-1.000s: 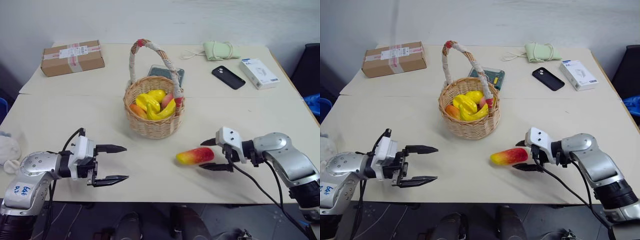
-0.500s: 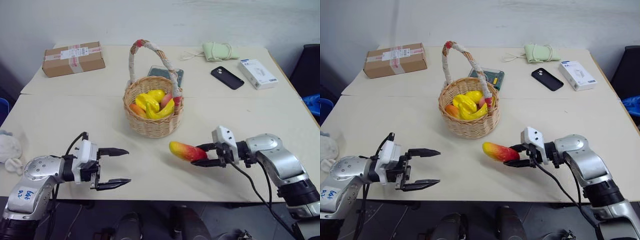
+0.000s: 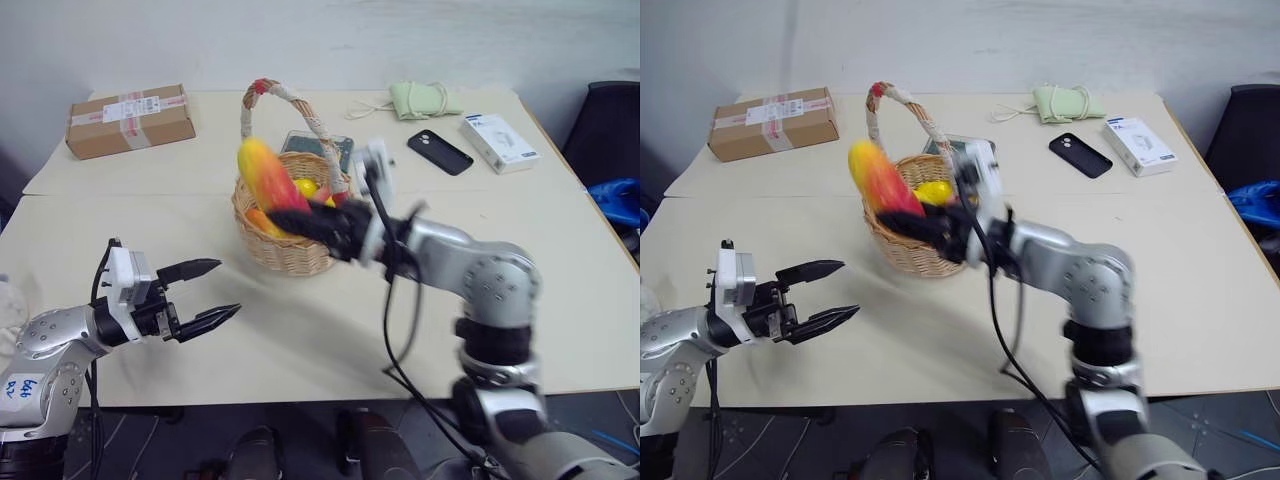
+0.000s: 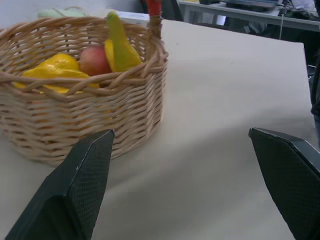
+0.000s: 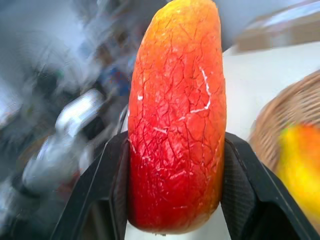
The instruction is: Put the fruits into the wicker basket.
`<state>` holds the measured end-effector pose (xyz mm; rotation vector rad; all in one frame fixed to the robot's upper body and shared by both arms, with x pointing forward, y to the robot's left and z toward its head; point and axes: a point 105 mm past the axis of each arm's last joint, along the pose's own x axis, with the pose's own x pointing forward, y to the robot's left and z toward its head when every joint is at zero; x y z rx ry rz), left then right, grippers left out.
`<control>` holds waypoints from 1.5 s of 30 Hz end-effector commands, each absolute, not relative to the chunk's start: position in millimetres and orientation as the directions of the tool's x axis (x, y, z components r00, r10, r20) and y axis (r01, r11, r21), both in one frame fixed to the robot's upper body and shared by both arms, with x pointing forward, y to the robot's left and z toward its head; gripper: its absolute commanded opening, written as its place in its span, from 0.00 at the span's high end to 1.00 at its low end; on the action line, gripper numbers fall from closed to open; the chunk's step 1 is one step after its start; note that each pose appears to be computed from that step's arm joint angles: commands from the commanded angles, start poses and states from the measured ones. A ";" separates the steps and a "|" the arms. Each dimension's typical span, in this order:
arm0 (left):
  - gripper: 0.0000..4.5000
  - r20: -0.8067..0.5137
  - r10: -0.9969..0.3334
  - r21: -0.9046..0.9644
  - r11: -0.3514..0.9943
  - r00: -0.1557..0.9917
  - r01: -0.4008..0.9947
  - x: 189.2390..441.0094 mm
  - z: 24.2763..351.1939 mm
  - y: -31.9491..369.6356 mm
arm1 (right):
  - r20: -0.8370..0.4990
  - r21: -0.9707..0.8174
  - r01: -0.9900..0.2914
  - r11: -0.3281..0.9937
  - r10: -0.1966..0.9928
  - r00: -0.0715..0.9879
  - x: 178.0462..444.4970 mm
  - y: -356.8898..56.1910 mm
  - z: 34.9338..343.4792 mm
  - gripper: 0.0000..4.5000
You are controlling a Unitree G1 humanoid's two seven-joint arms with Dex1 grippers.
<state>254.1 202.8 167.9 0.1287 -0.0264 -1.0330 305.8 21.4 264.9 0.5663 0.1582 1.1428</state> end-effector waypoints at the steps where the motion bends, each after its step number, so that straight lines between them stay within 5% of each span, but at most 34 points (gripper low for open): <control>1: 0.00 -0.018 -0.864 0.135 0.497 0.503 0.857 252.6 175.9 201.2 | 0.170 0.647 -0.656 0.387 0.766 0.620 332.2 17.3 273.9 0.57; 10: 0.00 -0.022 -0.869 0.126 0.489 0.495 0.863 249.5 177.6 195.6 | 0.036 0.737 -0.436 0.517 0.614 0.788 365.0 17.0 261.5 0.57; 11: 0.00 -0.020 -0.868 0.130 0.489 0.496 0.862 250.3 180.1 196.0 | 0.050 0.732 -0.471 0.492 0.651 0.758 361.0 21.5 264.7 0.42; 17: 0.00 -0.022 -0.868 0.133 0.489 0.495 0.862 252.5 181.5 196.6 | 0.050 0.529 -0.731 0.431 0.844 0.533 324.7 36.9 267.0 0.00; 26: 0.00 -0.025 -0.875 0.120 0.477 0.483 0.871 259.7 181.5 195.6 | 0.083 0.222 -0.968 0.120 0.986 0.141 265.6 -7.8 262.7 0.00; 28: 0.00 -0.027 -0.875 0.123 0.477 0.484 0.870 261.6 184.2 198.6 | 0.099 0.167 -0.977 0.135 0.983 0.153 263.1 -28.5 260.1 0.00; 32: 0.00 -0.026 -0.867 0.134 0.490 0.497 0.862 265.2 190.3 208.4 | 0.034 -0.062 -0.902 0.428 0.904 0.426 281.7 -102.6 231.1 0.00; 34: 0.00 -0.029 -0.874 0.120 0.479 0.486 0.869 262.0 193.7 210.3 | 0.016 -0.251 -0.854 0.456 0.884 0.468 281.2 -130.0 221.2 0.00; 37: 0.00 -0.030 -0.874 0.097 0.481 0.486 0.871 259.5 199.2 213.8 | 0.004 -0.249 -0.819 0.517 0.846 0.533 286.7 -159.1 210.2 0.00; 43: 0.00 -0.054 -0.866 0.060 0.494 0.496 0.868 262.2 197.1 218.2 | 0.135 -0.288 -0.803 0.521 0.853 0.505 317.7 -142.1 241.4 0.00; 45: 0.00 -0.042 -0.869 0.019 0.493 0.494 0.870 266.4 202.2 213.8 | 0.107 -0.238 -0.875 0.421 0.907 0.408 327.4 -118.2 247.8 0.00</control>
